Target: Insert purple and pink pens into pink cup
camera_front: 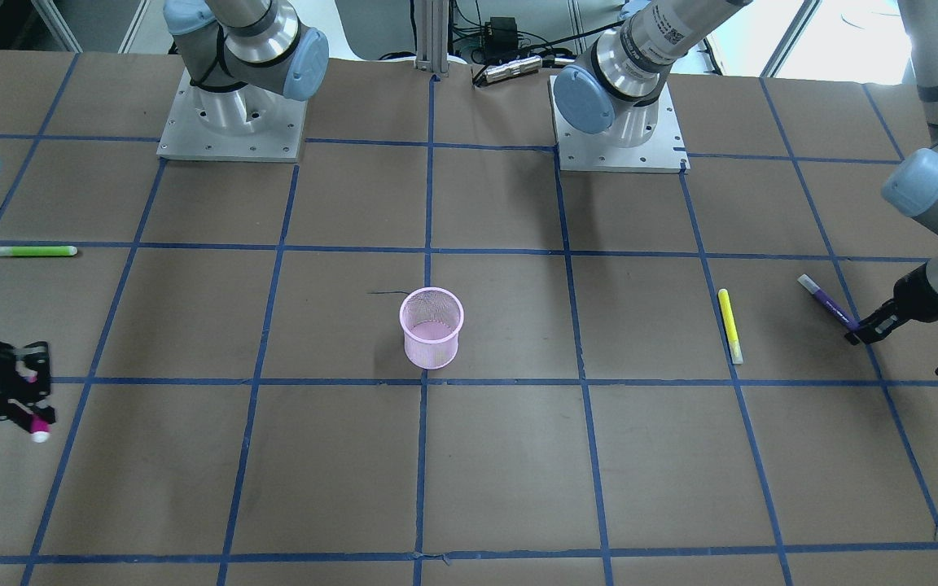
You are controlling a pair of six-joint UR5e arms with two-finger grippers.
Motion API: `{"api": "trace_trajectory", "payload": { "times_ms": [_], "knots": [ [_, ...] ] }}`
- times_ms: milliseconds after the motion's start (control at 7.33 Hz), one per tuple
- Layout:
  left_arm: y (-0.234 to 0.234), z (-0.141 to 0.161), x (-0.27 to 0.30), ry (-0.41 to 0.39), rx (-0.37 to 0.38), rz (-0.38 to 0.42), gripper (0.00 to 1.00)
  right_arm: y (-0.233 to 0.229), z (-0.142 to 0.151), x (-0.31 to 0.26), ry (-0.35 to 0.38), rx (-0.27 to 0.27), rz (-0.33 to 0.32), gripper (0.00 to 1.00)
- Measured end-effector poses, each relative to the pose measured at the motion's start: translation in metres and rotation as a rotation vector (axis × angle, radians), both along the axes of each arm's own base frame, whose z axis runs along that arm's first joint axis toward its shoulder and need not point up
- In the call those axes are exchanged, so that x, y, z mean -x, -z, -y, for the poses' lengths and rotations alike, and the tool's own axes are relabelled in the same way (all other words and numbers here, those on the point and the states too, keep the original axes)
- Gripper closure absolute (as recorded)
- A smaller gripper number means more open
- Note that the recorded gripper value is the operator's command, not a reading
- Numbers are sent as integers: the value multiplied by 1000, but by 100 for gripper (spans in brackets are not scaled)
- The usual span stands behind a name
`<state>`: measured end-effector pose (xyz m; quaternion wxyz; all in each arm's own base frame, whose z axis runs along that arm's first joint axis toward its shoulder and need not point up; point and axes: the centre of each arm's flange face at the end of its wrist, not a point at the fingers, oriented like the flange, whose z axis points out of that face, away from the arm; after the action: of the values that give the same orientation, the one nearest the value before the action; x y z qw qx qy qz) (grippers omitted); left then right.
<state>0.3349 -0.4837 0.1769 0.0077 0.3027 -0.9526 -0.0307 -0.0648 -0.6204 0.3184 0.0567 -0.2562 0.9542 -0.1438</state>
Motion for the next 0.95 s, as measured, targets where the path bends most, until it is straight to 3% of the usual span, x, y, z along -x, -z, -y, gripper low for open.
{"api": "trace_trajectory", "payload": {
  "times_ms": [273, 409, 545, 955],
  "knots": [
    [3, 0, 0, 1, -3, -9, 79, -32, -27, -161, -42, 183, 67, 100],
    [5, 0, 0, 3, -5, -12, 100, -32, -50, -231, -45, 291, 116, 100],
    [5, -1, 0, 2, -7, -14, 100, -26, -79, -289, -39, 368, 165, 100],
    [-6, 4, 1, 5, 2, -6, 100, -7, -162, -402, -15, 504, 188, 100]
  ]
}}
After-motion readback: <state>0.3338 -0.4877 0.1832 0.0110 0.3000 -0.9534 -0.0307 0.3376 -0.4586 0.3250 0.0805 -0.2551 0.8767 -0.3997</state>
